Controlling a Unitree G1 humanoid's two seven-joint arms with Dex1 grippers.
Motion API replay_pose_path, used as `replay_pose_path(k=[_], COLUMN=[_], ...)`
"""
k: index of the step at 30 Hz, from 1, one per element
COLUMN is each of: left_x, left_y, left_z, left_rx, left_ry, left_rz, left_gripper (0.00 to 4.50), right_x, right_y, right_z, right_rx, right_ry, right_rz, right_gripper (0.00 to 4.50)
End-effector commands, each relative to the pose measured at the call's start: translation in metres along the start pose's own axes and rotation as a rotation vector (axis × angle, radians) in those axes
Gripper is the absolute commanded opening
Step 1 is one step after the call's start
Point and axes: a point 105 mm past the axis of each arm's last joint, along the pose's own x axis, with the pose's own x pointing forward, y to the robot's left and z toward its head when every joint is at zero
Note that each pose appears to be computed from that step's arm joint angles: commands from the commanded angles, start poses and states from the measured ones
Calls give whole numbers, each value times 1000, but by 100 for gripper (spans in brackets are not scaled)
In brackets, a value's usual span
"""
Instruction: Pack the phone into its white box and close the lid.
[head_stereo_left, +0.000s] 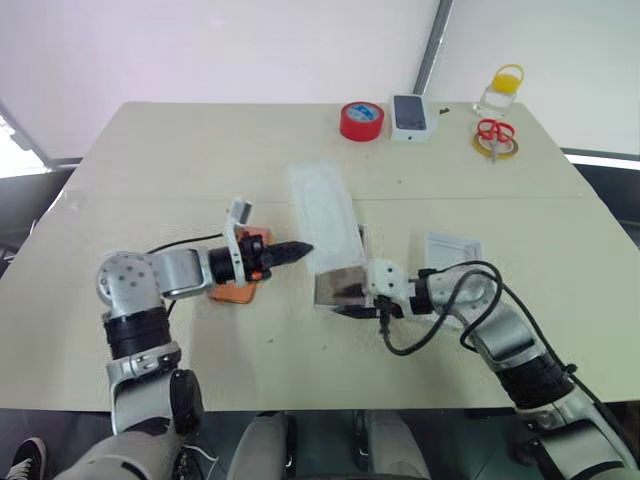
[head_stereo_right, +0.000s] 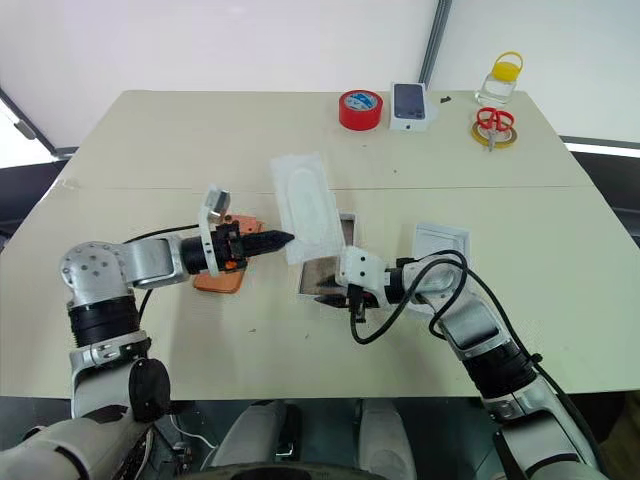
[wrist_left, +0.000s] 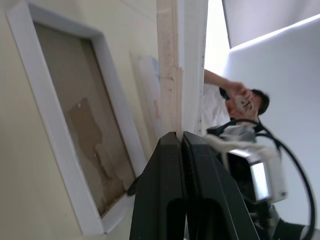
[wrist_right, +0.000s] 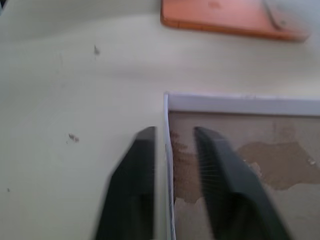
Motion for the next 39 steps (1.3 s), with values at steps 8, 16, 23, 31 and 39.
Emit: replay_pose_path(k=[8, 16, 23, 31, 39], left_x=[2, 13, 18, 23, 14], left_y=[12, 24, 24, 22, 14], left_z=[-5, -16, -8, -13, 8], left_rx=[67, 72, 68, 97, 250], left_ry=[82, 165, 158, 197, 93], left_rz=[15, 13, -3, -4, 12], left_gripper=[0, 0, 0, 297, 297], right_x=[-75, -83, -86, -81, -76], right_y=[-9, -24, -23, -27, -43], right_z=[-20, -21, -28, -21, 2], right_rx=[59, 55, 48, 32, 29], right_ry=[116, 109, 120, 89, -24], right_rz=[-152, -258, -280, -294, -346], right_gripper=[234, 234, 234, 239, 239])
